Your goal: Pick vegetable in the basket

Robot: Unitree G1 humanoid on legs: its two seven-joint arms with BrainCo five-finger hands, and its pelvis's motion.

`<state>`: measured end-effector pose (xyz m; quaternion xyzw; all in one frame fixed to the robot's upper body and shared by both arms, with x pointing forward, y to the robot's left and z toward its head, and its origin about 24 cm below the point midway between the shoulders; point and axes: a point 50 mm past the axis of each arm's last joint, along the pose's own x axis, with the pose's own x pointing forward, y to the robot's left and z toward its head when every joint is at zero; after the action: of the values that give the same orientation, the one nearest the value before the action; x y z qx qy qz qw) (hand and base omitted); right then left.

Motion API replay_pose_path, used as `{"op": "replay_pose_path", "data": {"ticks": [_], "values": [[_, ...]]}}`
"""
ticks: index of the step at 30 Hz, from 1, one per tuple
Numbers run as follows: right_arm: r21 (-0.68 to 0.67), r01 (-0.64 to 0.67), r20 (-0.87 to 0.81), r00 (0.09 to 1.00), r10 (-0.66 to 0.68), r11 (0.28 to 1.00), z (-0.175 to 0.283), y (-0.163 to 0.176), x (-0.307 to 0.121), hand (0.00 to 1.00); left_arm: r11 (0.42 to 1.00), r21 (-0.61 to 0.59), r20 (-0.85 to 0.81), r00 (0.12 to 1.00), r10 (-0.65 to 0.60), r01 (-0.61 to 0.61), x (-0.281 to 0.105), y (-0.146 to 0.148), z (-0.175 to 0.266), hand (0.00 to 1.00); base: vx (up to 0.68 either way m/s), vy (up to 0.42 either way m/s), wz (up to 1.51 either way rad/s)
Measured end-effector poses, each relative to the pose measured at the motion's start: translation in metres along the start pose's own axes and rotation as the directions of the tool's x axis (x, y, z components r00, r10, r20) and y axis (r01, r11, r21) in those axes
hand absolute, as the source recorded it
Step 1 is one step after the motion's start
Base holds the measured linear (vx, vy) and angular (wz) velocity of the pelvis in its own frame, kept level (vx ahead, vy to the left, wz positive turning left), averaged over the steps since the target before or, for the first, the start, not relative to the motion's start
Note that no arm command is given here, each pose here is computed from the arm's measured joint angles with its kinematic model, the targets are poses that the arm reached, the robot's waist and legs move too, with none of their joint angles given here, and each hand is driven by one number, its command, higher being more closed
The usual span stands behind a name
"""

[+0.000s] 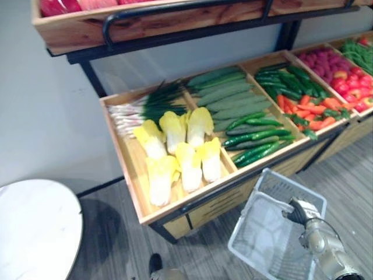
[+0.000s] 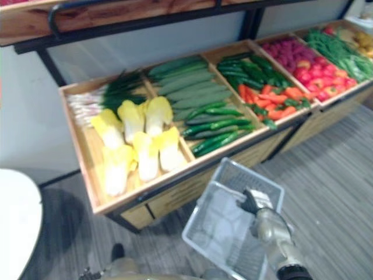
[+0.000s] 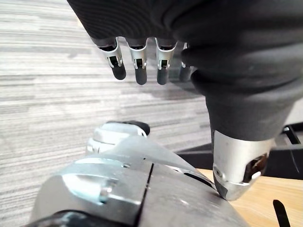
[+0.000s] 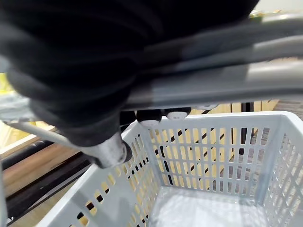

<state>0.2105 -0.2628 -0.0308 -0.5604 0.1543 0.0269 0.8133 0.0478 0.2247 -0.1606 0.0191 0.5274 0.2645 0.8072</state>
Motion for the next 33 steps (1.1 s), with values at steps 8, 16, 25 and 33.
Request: {"op": "replay_pose_path", "data": {"ticks": [8,16,25,33], "values": [[0.069,0.005,-0.226,0.974,0.01,0.998,-0.045,0.012,-0.023,1.0,1.0,0.025,-0.009,1.0,-0.003,0.003,-0.003,-0.005,-0.005,0.0,-0.01,-0.025,0.43],[0.106,0.055,-0.323,0.946,-0.018,0.993,-0.063,0.014,-0.031,1.0,0.983,0.185,0.077,0.997,-0.027,0.013,0.004,-0.004,0.017,0.0,-0.04,0.206,0.08],[0.15,0.098,-0.344,0.938,-0.041,0.984,-0.06,0.014,-0.018,1.0,0.976,0.214,0.164,0.986,0.003,-0.038,0.012,0.009,0.048,0.0,0.03,-0.017,0.06],[0.206,0.07,-0.452,0.892,0.031,0.976,-0.08,0.029,-0.03,1.0,0.984,0.176,0.167,0.986,-0.004,-0.026,0.01,0.001,0.047,0.0,0.13,-0.181,0.12]]}}
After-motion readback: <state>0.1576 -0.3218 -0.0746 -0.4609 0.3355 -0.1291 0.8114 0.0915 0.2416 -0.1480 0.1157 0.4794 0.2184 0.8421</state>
